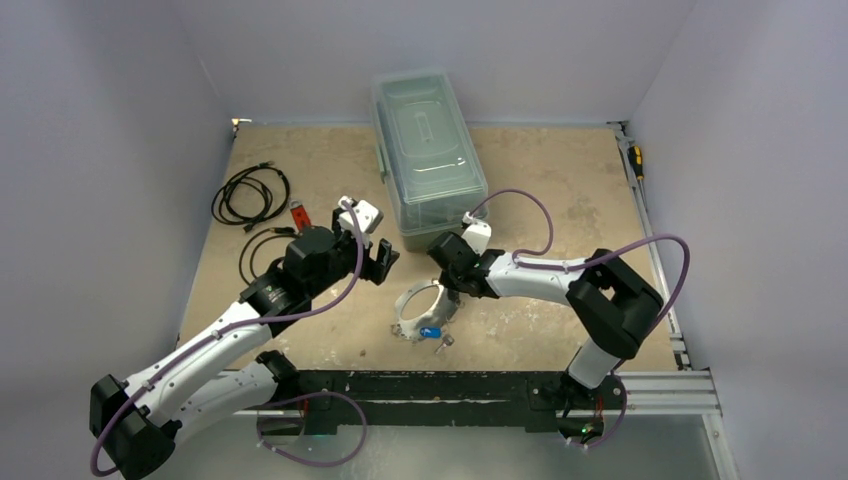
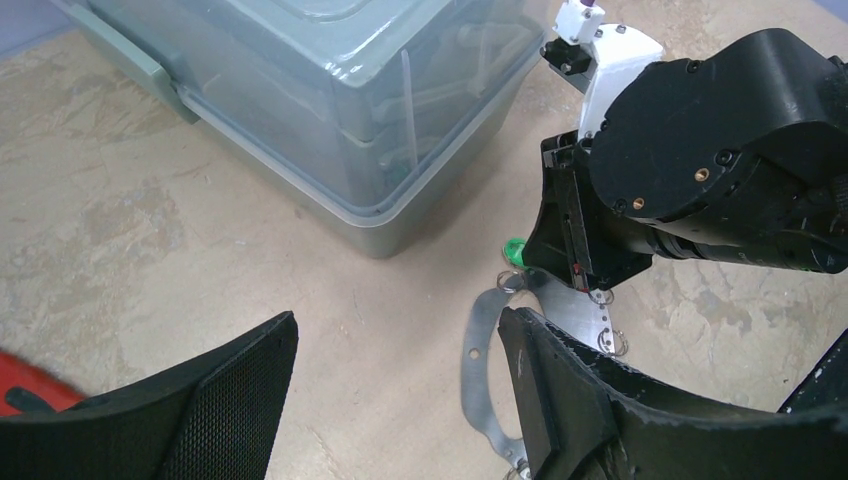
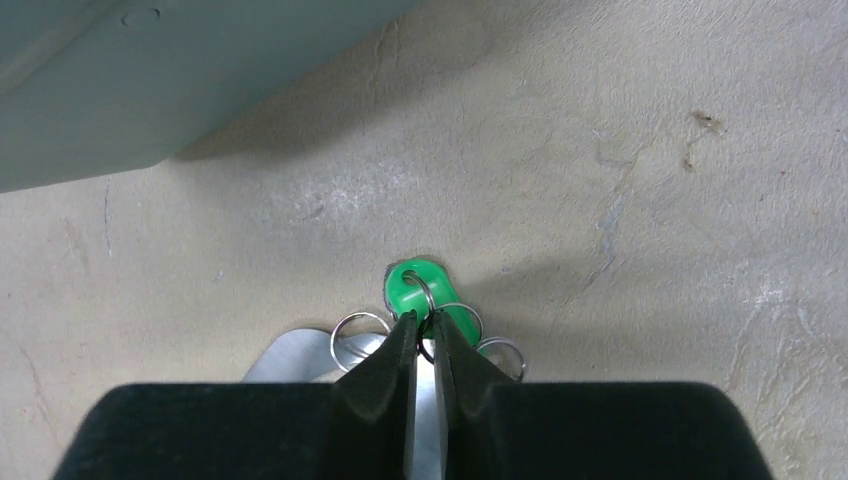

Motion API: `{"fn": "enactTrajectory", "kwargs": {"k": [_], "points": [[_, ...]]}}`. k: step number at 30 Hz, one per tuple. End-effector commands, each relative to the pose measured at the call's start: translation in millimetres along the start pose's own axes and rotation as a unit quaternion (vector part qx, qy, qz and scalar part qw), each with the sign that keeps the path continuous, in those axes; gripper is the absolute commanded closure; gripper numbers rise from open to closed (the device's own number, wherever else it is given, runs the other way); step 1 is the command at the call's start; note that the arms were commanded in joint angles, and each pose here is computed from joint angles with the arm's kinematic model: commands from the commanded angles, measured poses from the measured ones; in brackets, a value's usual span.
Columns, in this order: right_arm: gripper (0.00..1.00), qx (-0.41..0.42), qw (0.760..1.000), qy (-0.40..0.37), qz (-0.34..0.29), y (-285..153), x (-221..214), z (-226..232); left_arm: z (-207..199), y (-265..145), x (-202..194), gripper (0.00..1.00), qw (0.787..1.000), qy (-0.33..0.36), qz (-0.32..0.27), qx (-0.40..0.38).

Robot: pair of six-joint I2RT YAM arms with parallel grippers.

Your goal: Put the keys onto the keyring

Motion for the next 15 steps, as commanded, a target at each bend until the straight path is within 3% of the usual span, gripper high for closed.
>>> {"fn": "enactTrajectory", "kwargs": {"k": [1,7,15], "points": [[0.92,-0.005,1.0,0.006,-0.009,3,6,4,-4,1,4,0.25,1.0,-0.004,-0.009,-0.014],[1.0,-0.009,1.0,-0.005,-0.007,7,6,5,-5,1,4,0.26,1.0,-0.003,-0.009,-0.016],[1.0,0.025,0.997,-0.059,-0.038,-6,18,5,-4,-2,7,0.25,1.0,0.004,-0.016,-0.018]]}}
Point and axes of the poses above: each gripper's point midway between its finger pads, its own y axis out along the fingers, its own z axis along the line the jaws close on, x = y × z, the point moved 8 cm from there along -y, back along the fingers, and after that the axes turned 7 degrees about -y, right-handed, at the moved point
